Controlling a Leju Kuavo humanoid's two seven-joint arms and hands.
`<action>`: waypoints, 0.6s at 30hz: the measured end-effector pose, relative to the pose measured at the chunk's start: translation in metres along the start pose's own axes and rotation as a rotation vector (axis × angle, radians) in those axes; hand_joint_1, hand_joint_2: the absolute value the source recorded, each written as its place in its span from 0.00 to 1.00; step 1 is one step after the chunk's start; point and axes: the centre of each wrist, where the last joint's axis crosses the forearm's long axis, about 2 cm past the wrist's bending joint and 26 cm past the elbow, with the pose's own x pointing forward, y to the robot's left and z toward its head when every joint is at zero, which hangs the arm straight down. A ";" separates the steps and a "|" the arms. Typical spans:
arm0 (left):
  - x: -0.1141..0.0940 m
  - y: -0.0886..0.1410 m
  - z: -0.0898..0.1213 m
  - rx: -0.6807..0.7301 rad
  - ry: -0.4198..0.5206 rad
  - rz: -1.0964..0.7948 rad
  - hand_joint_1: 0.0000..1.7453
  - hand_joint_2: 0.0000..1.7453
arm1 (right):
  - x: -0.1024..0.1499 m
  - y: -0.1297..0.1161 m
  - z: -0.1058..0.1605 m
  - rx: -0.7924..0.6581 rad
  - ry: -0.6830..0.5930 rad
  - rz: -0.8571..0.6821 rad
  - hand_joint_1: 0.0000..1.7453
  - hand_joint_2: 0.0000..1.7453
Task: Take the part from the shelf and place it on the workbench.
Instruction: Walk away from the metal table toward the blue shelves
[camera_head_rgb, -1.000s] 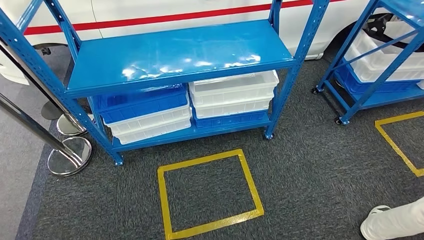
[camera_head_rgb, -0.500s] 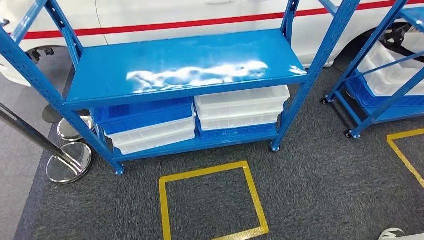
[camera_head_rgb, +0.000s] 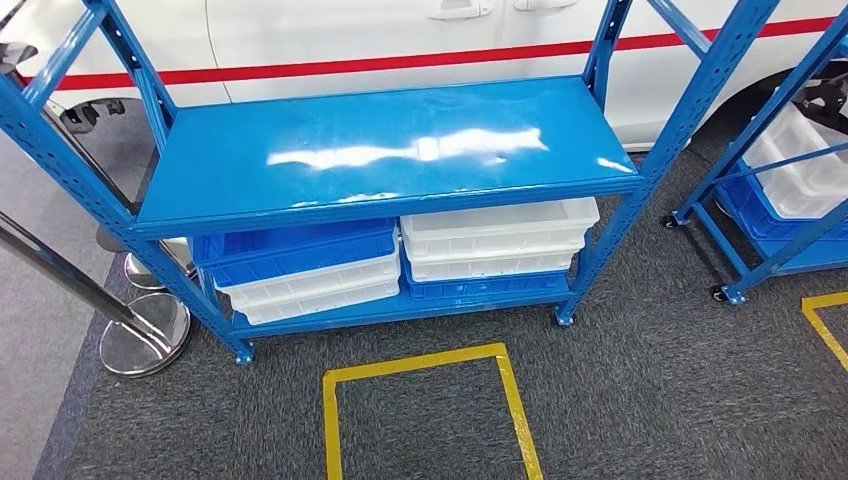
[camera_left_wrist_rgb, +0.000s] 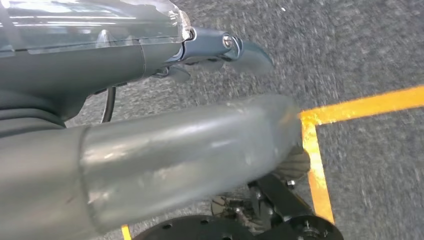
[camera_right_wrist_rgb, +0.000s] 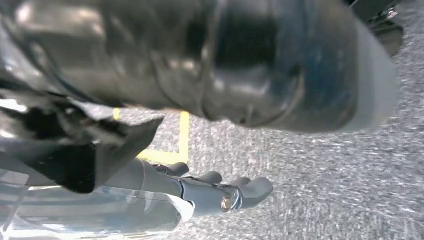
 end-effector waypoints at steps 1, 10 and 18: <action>0.001 0.000 0.000 0.001 -0.001 0.001 0.00 0.00 | 0.001 0.000 0.000 0.000 -0.003 -0.001 0.00 0.00; 0.001 -0.001 0.000 0.001 0.002 0.005 0.00 0.00 | 0.002 -0.001 0.000 -0.001 -0.005 -0.002 0.00 0.00; 0.002 -0.001 -0.001 0.003 0.003 0.010 0.00 0.00 | 0.002 -0.001 -0.001 -0.002 -0.003 -0.003 0.00 0.00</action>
